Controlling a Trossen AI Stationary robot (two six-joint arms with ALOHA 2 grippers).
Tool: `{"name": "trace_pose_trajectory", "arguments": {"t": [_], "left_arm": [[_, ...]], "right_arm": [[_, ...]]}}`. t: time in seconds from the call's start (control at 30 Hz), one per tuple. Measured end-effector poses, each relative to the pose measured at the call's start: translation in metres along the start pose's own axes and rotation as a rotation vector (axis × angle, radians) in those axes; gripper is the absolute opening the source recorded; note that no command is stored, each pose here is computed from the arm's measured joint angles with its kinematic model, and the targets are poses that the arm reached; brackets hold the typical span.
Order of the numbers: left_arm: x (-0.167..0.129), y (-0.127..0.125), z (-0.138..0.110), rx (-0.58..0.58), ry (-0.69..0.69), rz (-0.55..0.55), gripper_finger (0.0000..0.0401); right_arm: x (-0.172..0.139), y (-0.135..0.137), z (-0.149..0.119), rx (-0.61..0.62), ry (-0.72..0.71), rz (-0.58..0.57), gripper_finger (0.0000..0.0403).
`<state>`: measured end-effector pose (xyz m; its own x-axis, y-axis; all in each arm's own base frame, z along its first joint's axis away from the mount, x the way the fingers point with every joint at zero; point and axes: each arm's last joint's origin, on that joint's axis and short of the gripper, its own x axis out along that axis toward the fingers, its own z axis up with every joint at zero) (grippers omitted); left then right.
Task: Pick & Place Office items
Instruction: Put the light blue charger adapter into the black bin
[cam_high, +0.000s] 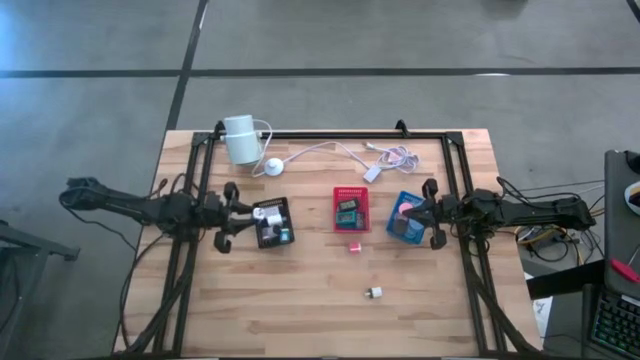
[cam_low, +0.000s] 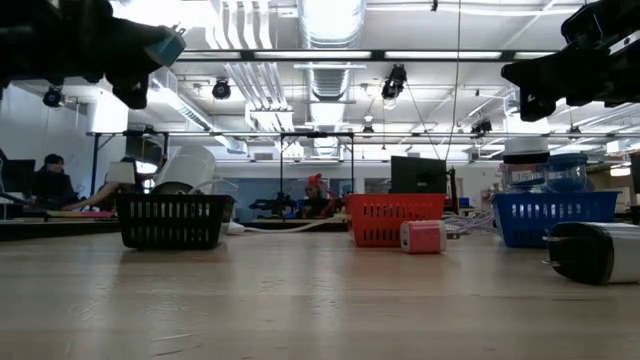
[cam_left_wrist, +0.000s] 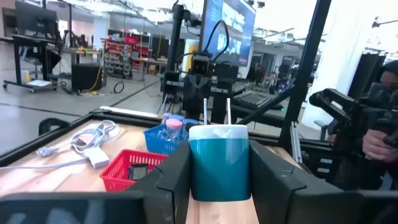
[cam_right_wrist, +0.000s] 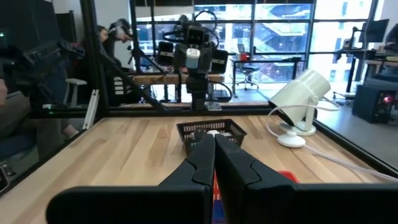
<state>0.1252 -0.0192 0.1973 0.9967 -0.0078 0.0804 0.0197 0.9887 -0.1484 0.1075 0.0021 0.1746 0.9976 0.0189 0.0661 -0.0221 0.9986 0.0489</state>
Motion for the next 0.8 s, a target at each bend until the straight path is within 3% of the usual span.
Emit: {"name": "trace_pose_trajectory", "arguments": {"t": [0.23,0.7,0.8], "left_arm": [[-0.01,0.004,-0.017,-0.015,-0.037,-0.004,0.0128],[-0.011,0.004,-0.016,-0.016,-0.04,-0.007,0.0128],[-0.011,0.005,-0.014,-0.066,-0.05,0.035,0.0128]], "right_arm": [[0.0,0.0,0.0,0.0,0.001,-0.004,0.0008],[0.0,0.0,0.0,0.0,0.003,-0.004,0.0008],[0.0,0.0,0.0,0.0,0.003,-0.004,0.0008]]}}
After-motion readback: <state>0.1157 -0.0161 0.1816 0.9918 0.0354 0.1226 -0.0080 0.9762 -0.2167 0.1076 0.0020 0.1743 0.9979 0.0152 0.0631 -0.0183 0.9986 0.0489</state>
